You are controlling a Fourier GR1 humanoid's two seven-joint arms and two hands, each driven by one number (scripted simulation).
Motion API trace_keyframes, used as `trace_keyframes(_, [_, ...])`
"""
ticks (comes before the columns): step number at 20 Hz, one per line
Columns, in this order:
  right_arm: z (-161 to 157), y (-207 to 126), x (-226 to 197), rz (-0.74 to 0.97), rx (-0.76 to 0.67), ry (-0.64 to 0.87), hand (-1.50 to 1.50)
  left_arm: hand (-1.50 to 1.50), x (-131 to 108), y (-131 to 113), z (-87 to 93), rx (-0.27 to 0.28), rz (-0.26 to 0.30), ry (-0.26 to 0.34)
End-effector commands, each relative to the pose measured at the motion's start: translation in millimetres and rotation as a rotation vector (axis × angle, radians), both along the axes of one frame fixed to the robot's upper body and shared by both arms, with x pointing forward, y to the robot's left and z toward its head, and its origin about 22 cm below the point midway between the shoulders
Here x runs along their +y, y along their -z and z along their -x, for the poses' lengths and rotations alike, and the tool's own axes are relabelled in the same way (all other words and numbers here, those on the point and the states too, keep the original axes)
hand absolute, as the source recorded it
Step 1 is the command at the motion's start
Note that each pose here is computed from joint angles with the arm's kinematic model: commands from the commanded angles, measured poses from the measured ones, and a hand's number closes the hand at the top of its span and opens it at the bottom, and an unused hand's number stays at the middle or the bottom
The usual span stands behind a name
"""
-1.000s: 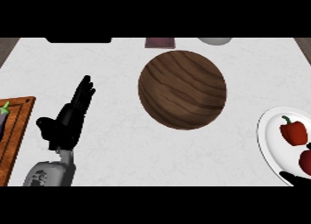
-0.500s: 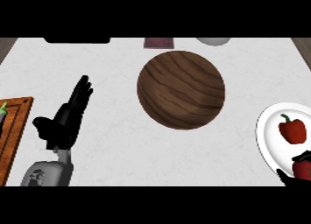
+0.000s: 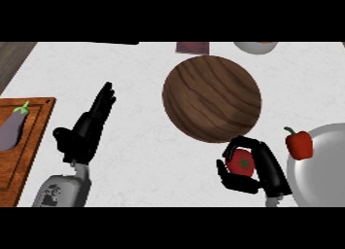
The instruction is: Pick the tomato from the plate and place it in the bowl
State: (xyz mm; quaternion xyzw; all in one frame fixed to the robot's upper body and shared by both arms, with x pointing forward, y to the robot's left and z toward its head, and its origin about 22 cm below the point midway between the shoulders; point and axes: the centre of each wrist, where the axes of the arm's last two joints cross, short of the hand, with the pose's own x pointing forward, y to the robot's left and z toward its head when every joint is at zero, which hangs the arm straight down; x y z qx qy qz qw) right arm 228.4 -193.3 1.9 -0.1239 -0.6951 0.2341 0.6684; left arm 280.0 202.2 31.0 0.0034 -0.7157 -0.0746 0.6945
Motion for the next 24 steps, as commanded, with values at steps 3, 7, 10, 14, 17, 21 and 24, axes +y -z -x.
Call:
trace_keyframes(3, [21,-52,116,-0.083,-0.23,-0.241,1.5,0.0,-9,-3,-2.7,0.014,0.006,0.002])
trace_keyframes(7, [43,-84,153,-0.05,-0.397,-0.202,1.5,0.0,0,2,-2.8,0.021,-0.001,-0.023])
trace_keyframes(10, [51,-115,168,-0.01,-0.434,-0.147,1.5,0.0,2,-1,7.1,0.0,-0.007,-0.043])
trace_keyframes(14, [50,-151,180,0.091,-0.431,-0.065,1.5,0.0,10,12,10.1,0.023,-0.009,-0.043])
trace_keyframes(17, [45,-178,195,0.13,-0.42,-0.017,1.5,0.0,10,7,8.7,0.018,-0.015,-0.048])
trace_keyframes(21, [31,-212,217,0.136,-0.427,0.054,1.5,0.0,-3,-1,-3.8,0.006,-0.005,-0.056])
trace_keyframes(24, [13,-234,225,0.143,-0.399,0.111,1.5,0.0,17,10,10.3,-0.006,-0.004,-0.052])
